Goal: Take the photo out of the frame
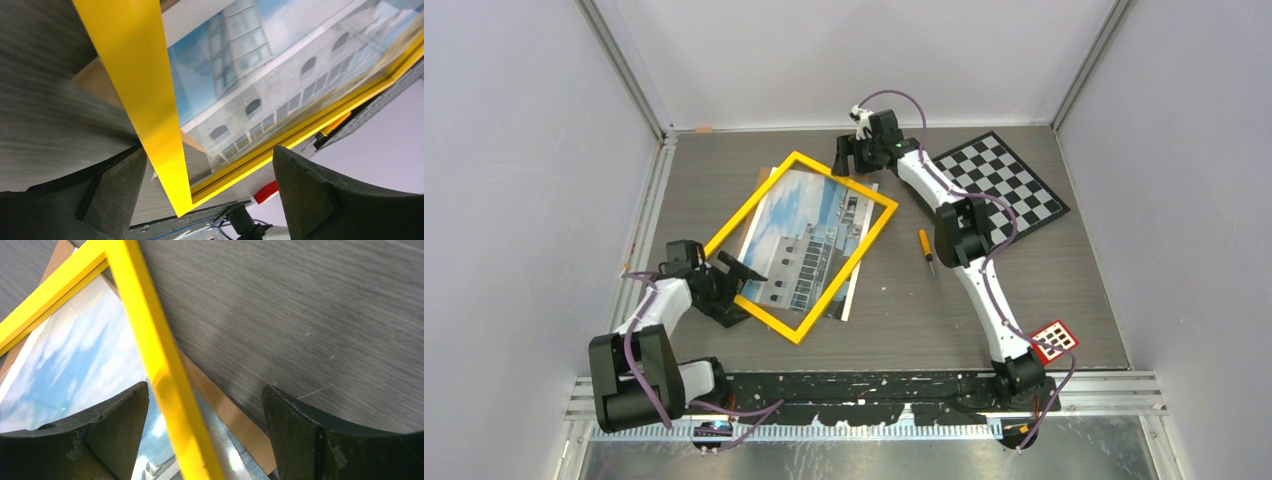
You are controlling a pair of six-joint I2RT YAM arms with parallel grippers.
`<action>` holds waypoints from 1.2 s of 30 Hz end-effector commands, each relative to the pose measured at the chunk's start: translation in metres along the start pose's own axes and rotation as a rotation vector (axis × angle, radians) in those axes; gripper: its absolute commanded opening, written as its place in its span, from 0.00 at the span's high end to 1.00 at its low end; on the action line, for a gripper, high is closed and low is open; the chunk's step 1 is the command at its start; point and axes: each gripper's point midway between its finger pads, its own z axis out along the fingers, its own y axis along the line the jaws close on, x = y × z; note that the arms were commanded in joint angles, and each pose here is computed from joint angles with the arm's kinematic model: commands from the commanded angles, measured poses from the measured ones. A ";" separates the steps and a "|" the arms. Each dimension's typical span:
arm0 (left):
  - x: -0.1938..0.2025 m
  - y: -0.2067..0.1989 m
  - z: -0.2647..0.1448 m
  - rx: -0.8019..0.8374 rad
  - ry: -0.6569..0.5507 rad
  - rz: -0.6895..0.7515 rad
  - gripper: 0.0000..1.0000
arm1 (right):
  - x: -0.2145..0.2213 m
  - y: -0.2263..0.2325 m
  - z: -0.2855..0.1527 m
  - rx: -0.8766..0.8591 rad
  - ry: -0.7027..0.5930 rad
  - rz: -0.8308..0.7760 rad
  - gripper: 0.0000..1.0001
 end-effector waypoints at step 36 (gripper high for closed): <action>-0.140 -0.053 0.053 -0.160 0.033 0.470 0.00 | 0.238 0.089 -0.174 -0.151 0.880 0.407 0.25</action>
